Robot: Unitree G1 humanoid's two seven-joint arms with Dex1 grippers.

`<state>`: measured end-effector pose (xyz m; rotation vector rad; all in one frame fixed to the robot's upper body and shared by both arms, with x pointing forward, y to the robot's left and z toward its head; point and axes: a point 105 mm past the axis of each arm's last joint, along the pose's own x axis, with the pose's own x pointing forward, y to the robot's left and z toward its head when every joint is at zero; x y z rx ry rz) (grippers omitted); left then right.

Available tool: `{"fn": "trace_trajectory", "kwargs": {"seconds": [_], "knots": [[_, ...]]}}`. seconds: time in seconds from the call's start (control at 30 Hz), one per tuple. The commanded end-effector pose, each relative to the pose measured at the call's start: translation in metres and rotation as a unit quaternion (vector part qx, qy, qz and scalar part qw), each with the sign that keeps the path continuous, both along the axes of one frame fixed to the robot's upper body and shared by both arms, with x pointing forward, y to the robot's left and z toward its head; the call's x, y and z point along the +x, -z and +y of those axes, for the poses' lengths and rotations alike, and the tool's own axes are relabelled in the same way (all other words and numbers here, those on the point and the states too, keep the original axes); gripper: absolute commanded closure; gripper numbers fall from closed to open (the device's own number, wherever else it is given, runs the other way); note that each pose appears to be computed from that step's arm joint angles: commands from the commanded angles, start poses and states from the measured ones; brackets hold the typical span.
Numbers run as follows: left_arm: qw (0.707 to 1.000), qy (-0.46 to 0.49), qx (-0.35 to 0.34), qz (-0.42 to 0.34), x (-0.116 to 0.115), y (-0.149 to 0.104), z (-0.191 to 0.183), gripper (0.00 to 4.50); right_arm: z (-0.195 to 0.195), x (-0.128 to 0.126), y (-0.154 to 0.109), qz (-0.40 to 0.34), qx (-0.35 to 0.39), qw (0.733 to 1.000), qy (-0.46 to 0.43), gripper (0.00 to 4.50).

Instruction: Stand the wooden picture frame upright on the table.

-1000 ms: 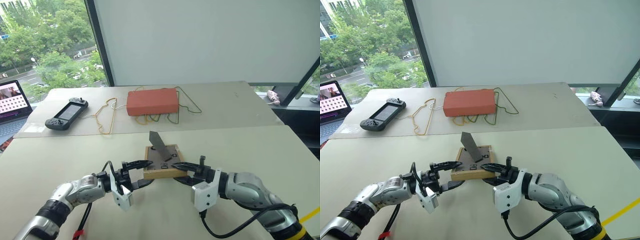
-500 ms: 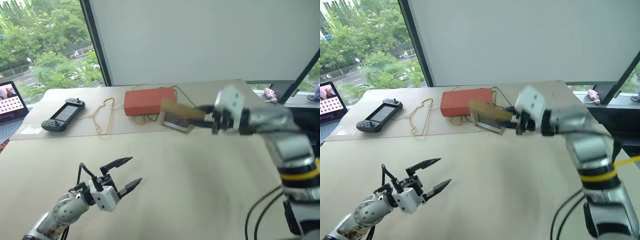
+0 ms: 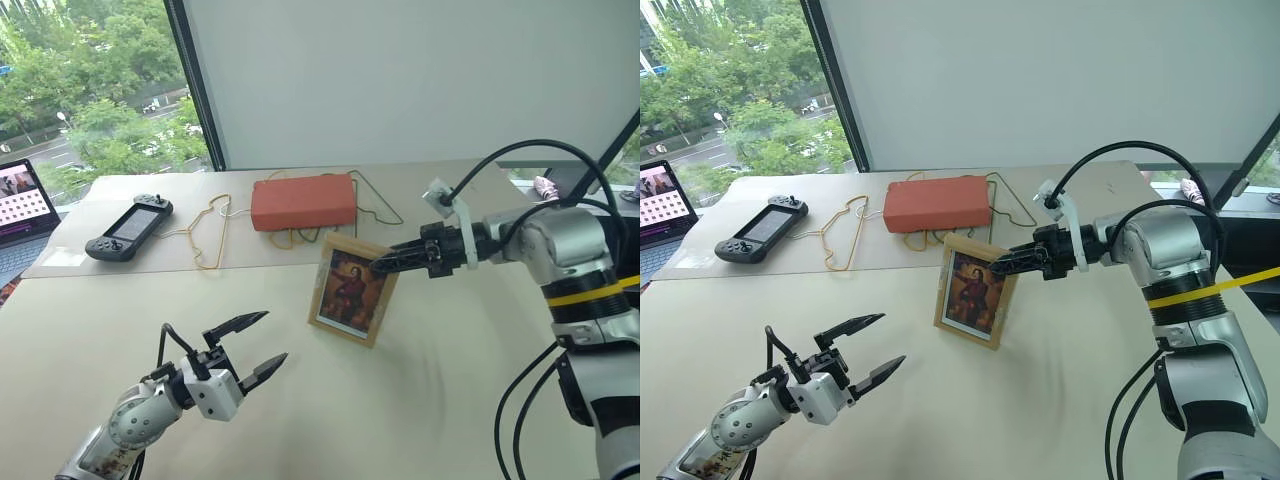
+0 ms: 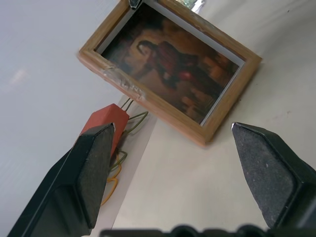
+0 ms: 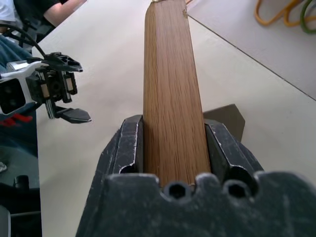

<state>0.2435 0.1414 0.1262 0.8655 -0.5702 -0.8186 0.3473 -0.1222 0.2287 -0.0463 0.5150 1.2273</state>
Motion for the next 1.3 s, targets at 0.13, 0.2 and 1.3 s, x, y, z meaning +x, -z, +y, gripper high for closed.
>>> {"fn": "trace_trajectory", "kwargs": {"seconds": [0.13, 0.2, 1.3], "knots": [[1.0, 0.006, -0.003, -0.025, -0.003, -0.011, -0.001, 0.41, 0.0, 0.005, 0.006, 0.007, 0.002, 1.0, 0.011, 1.42], [1.0, 0.005, -0.005, -0.024, -0.003, -0.011, -0.001, 0.41, -0.002, 0.003, -0.001, 0.002, 0.012, 1.0, 0.015, 0.79], [0.815, -0.329, -0.37, 0.302, 0.056, 0.022, 0.048, 0.41, -0.071, -0.07, 0.117, -0.299, -0.079, 0.784, 0.538, 0.03]]}}
